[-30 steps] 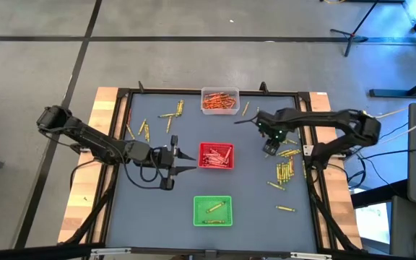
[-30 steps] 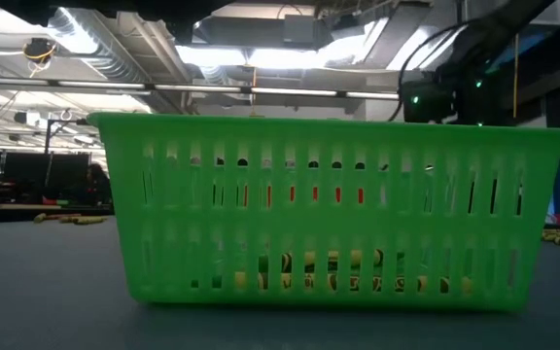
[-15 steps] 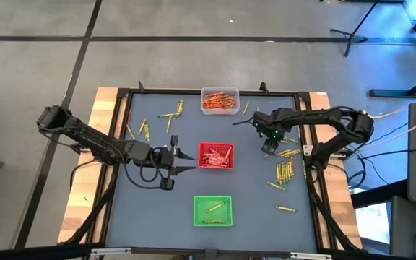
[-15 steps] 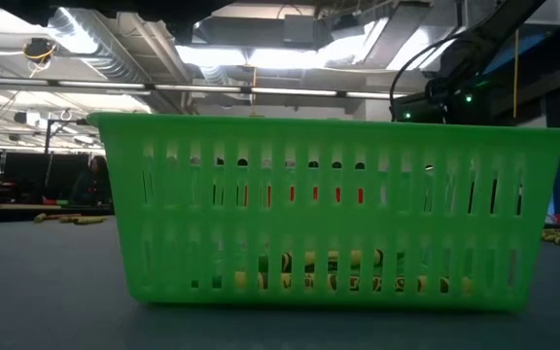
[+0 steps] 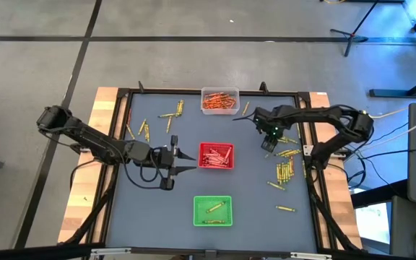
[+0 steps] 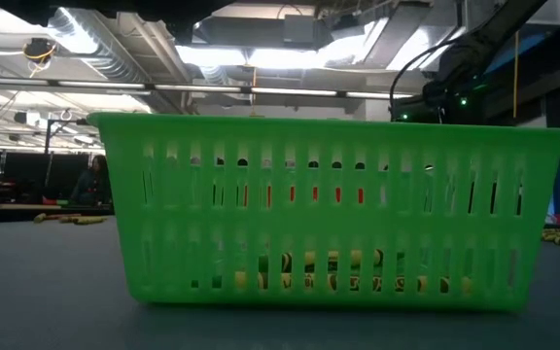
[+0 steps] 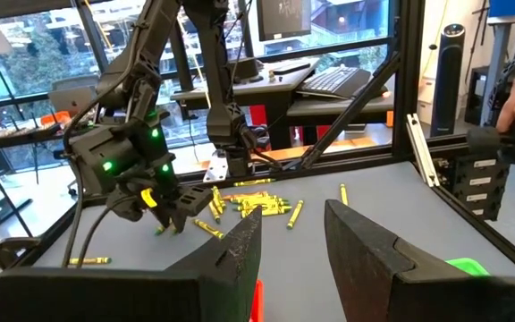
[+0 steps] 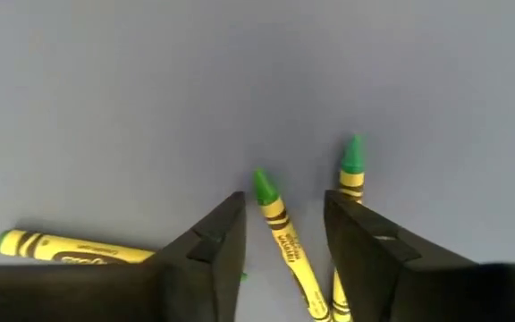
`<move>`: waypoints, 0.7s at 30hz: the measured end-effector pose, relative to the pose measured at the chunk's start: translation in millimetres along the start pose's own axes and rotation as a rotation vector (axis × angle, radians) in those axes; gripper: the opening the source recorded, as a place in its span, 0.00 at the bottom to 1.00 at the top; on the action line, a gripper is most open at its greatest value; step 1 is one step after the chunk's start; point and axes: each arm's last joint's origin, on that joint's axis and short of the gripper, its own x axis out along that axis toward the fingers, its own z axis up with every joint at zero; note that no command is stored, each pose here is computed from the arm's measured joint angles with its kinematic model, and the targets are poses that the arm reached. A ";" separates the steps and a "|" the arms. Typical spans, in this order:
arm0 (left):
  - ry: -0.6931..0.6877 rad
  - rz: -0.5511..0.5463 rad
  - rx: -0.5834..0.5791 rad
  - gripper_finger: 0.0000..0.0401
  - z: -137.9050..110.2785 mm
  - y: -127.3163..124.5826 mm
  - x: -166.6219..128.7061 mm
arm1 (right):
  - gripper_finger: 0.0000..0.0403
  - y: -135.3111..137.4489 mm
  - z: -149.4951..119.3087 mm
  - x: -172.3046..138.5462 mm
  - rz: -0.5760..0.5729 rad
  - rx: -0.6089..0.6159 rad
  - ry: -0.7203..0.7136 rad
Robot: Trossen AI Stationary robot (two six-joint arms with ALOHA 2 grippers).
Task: Sort crayons
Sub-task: Put the green crayon into the green bin
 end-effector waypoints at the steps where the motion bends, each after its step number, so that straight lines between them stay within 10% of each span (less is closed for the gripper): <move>1: 0.000 0.000 0.000 0.27 0.0 0.0 0.0 | 0.34 0.4 0.3 1.4 0.000 -0.006 0.007; 13: 0.000 0.000 0.000 0.27 0.0 0.0 0.0 | 0.03 1.9 3.0 9.1 0.022 -0.059 0.040; 21: 0.000 0.000 0.000 0.27 0.0 0.0 0.0 | 0.06 -0.8 3.7 -17.2 -0.017 -0.052 -0.034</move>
